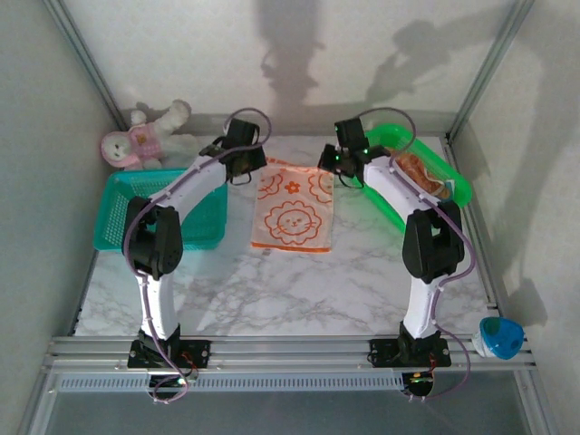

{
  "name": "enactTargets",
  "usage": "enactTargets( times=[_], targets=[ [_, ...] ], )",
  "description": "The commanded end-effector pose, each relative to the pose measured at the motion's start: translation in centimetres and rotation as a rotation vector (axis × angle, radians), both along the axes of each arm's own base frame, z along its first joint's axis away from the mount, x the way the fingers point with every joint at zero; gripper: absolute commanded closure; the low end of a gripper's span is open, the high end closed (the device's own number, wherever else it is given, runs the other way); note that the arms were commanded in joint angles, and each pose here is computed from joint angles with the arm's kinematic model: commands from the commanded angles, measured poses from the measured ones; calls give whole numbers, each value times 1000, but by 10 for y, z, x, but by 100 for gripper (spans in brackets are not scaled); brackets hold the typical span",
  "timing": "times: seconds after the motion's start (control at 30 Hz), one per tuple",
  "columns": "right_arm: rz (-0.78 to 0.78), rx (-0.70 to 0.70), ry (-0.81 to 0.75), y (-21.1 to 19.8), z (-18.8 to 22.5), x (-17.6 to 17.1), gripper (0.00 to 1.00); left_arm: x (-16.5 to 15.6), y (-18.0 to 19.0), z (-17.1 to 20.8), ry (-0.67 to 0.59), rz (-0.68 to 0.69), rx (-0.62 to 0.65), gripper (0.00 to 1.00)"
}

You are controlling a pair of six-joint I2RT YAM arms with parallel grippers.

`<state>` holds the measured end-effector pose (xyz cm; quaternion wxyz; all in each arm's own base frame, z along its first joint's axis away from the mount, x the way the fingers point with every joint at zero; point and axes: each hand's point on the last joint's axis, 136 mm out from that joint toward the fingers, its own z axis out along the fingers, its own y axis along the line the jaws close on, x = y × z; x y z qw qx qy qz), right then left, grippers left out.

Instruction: Fold and stack the towels

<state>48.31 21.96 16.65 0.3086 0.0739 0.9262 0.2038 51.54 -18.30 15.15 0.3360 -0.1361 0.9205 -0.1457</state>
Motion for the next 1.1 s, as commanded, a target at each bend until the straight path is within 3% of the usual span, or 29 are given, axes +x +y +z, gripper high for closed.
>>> enactTargets(
  times=[0.0,0.4,1.07],
  targets=[
    [-7,58,-55,3,18,-12,100,-14,-1,14,-44,-16,-46,100],
    [8,25,64,5,-40,-74,100,-73,-4,-22,38,-18,-52,100],
    [31,-9,130,0,-63,-115,100,-130,6,-51,111,15,-1,100]
  ],
)
